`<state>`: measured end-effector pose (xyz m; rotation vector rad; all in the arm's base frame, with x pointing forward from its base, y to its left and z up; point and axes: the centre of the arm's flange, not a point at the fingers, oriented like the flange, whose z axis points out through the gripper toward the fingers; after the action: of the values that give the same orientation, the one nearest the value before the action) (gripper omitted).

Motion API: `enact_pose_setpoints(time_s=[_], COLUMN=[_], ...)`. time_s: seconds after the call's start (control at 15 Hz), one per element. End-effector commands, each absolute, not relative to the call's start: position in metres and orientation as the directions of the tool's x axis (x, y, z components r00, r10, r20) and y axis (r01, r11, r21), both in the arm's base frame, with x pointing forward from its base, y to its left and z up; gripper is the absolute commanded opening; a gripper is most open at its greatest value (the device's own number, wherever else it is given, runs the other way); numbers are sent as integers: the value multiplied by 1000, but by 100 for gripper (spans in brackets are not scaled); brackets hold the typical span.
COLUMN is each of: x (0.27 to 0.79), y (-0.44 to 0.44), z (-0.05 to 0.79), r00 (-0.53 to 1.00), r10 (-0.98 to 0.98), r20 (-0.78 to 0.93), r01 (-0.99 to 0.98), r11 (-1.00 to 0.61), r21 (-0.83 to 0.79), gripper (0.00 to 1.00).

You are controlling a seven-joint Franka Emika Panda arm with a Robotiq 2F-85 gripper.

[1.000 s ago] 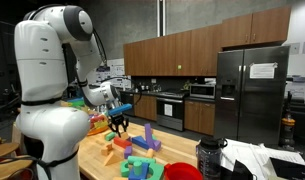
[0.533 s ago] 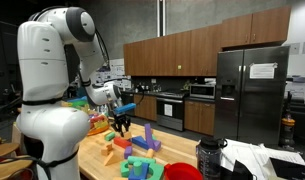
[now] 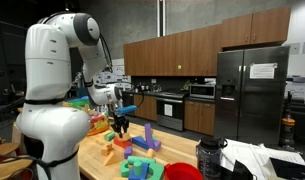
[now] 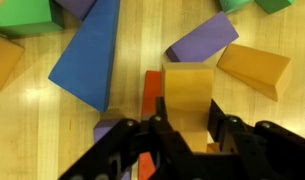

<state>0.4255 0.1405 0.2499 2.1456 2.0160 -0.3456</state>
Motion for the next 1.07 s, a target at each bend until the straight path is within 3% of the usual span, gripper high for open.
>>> enact_pose_setpoints(time_s=[0.0, 0.47, 1.0], x=[442, 464, 507], y=[145, 169, 113], z=[253, 254, 215], r00=[86, 218, 343], r10=[966, 969, 936], r20=[-245, -115, -75], r01=[994, 972, 930], r11=[-98, -226, -349], r21=[-40, -62, -111], gripper=[16, 16, 16])
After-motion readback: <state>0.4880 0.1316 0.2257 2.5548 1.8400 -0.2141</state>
